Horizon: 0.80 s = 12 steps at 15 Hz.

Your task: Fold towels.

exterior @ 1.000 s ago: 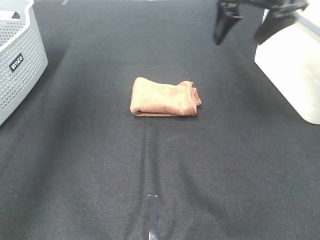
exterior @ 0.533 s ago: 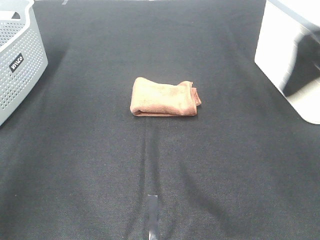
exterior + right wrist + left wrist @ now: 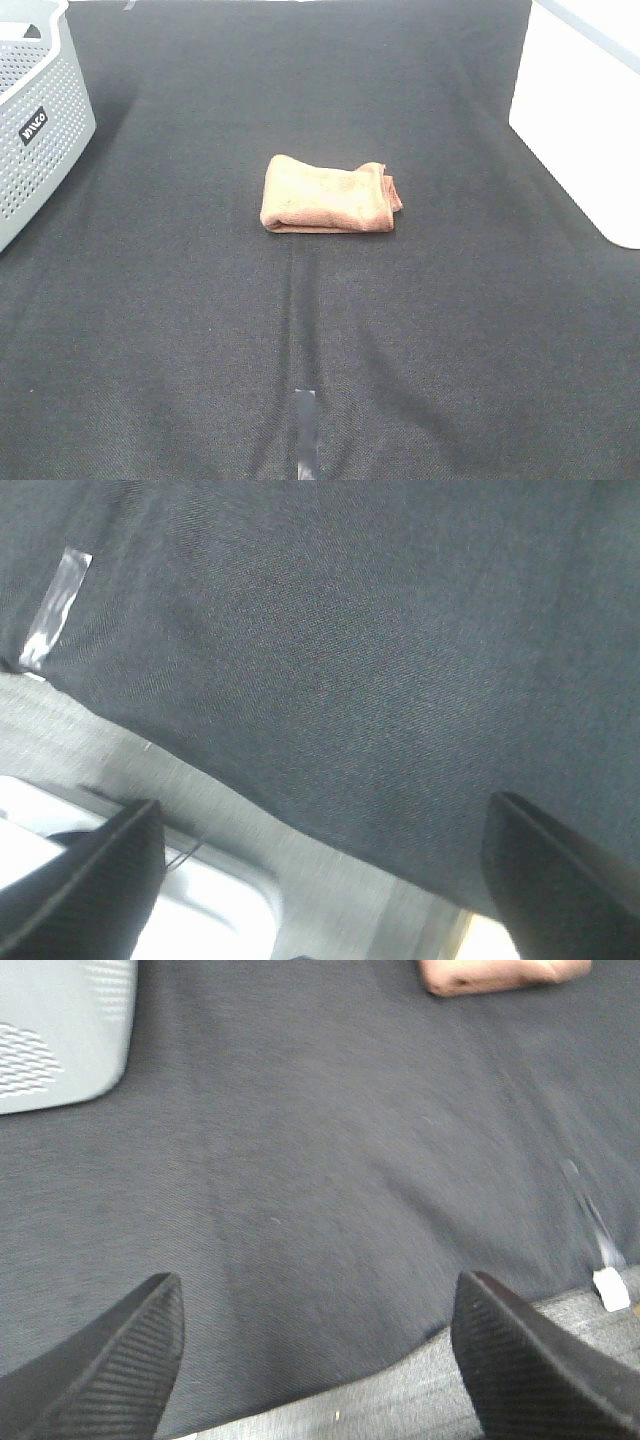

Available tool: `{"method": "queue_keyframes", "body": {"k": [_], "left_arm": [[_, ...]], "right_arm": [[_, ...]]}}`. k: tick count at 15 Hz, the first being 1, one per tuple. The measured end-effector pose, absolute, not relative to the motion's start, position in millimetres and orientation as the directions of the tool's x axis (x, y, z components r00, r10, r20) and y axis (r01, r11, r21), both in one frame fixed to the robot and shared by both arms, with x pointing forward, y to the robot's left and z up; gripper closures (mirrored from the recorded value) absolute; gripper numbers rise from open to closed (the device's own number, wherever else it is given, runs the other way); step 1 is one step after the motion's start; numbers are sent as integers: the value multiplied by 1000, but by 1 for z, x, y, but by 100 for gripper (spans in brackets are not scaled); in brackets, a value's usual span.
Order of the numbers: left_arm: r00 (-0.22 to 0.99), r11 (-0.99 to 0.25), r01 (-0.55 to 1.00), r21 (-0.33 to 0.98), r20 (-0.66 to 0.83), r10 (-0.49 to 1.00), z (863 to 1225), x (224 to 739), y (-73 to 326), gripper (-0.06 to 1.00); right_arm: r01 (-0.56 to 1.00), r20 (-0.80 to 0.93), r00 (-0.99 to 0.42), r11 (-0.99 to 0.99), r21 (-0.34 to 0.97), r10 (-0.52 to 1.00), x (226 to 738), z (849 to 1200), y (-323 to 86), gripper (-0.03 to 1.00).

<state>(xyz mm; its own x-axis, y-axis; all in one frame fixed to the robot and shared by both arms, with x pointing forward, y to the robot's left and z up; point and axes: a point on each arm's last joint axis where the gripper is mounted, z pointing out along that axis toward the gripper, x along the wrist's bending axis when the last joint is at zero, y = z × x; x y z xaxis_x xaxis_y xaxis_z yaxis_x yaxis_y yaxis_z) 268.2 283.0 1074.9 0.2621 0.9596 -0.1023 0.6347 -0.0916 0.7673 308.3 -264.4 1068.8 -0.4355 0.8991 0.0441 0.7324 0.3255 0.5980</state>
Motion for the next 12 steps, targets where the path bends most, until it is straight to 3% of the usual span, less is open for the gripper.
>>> {"method": "queue_keyframes", "body": {"k": [2, 6, 12], "left_arm": [[352, -171, 583, 794, -57, 934, 1057, 260, 280, 23], [371, -194, 567, 801, -38, 928, 1057, 261, 279, 23], [368, -194, 567, 801, -36, 929, 1057, 261, 280, 23]], "right_arm": [[610, -3, -460, 319, 725, 888, 275, 1059, -276, 13], [488, -32, -467, 288, 824, 883, 248, 1054, -285, 13], [471, -35, -469, 283, 835, 883, 245, 1054, -285, 13]]}}
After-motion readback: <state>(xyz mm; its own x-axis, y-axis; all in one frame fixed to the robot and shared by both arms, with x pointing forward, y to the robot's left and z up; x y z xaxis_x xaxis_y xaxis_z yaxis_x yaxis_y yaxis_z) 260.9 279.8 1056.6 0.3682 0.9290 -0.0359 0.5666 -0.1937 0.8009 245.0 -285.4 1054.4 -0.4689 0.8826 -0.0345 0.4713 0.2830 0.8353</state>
